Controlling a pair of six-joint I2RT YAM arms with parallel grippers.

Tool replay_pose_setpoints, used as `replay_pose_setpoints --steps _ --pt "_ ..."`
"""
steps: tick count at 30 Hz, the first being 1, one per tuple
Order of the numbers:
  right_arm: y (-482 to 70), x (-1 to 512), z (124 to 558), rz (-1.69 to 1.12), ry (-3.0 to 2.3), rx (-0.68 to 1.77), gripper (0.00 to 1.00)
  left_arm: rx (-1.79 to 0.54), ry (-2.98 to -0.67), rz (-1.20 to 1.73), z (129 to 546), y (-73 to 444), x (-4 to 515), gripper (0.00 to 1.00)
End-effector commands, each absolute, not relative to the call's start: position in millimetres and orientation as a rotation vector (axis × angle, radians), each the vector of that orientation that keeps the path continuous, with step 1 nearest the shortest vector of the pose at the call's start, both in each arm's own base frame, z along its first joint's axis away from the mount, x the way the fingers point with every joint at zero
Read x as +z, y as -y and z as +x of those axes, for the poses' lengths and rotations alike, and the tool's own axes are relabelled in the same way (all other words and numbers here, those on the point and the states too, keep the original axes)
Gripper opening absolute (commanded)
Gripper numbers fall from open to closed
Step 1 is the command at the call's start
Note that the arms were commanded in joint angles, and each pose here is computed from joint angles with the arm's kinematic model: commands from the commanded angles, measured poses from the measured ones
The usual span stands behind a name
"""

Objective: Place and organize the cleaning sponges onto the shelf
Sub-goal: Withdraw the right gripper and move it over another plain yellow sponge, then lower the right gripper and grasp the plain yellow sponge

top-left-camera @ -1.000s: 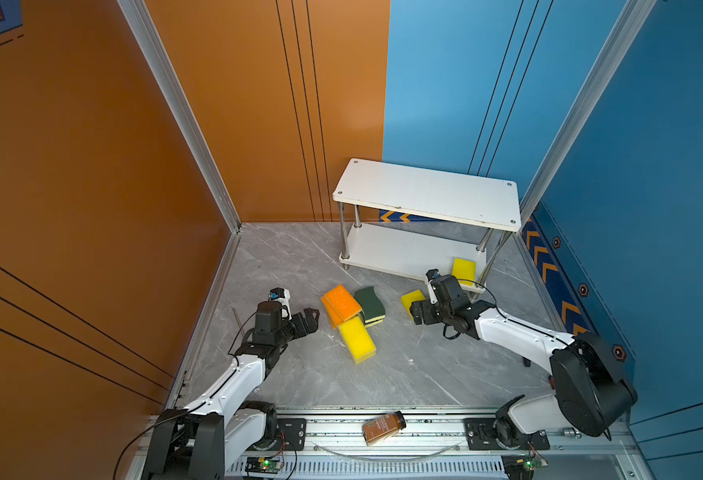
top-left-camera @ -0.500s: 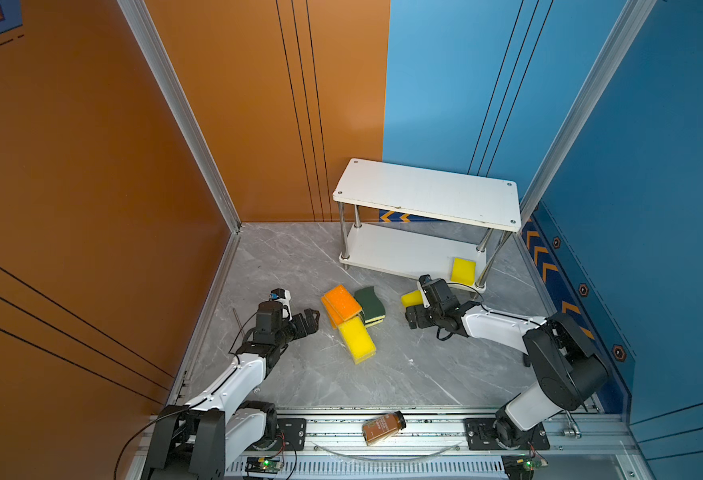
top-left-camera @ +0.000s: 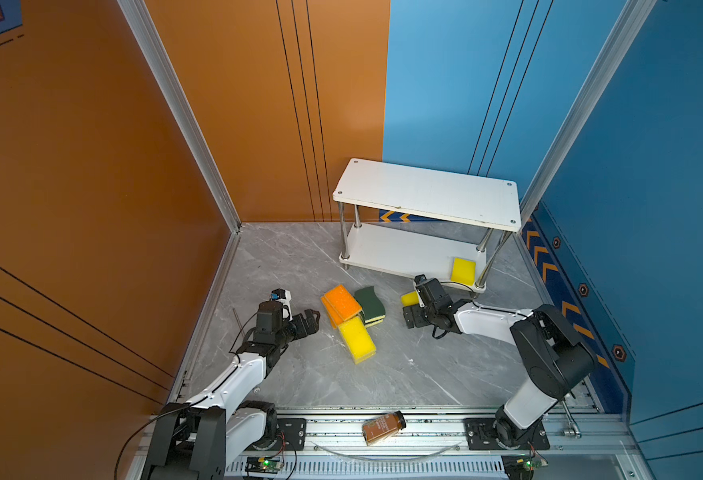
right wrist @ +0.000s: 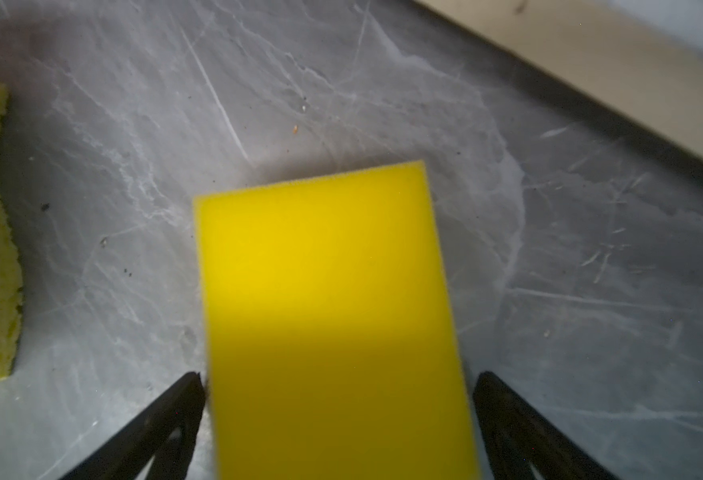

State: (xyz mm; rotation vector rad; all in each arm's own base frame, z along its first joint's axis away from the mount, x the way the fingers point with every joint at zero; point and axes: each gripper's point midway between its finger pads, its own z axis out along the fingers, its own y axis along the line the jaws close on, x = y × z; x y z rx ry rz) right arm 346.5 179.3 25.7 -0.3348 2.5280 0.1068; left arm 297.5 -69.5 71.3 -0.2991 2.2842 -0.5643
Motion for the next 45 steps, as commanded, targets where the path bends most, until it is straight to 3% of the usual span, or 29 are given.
replay_pose_setpoints --steps 1,6,33,45 --pt "-179.8 27.9 354.1 -0.317 -2.509 0.055 1.00 -0.572 -2.296 -0.306 296.4 68.4 67.5 0.98" --pt "-180.4 27.1 354.2 -0.323 -2.504 0.012 1.00 -0.571 -2.298 -0.308 296.3 68.3 66.6 0.98" --pt "-177.8 36.7 350.0 -0.277 -2.523 0.015 0.67 -0.581 -2.295 -0.311 294.0 68.2 68.4 0.98" --pt "-175.4 53.9 348.9 -0.169 -2.506 0.005 0.61 -0.579 -2.287 -0.304 291.6 67.8 74.3 0.98"
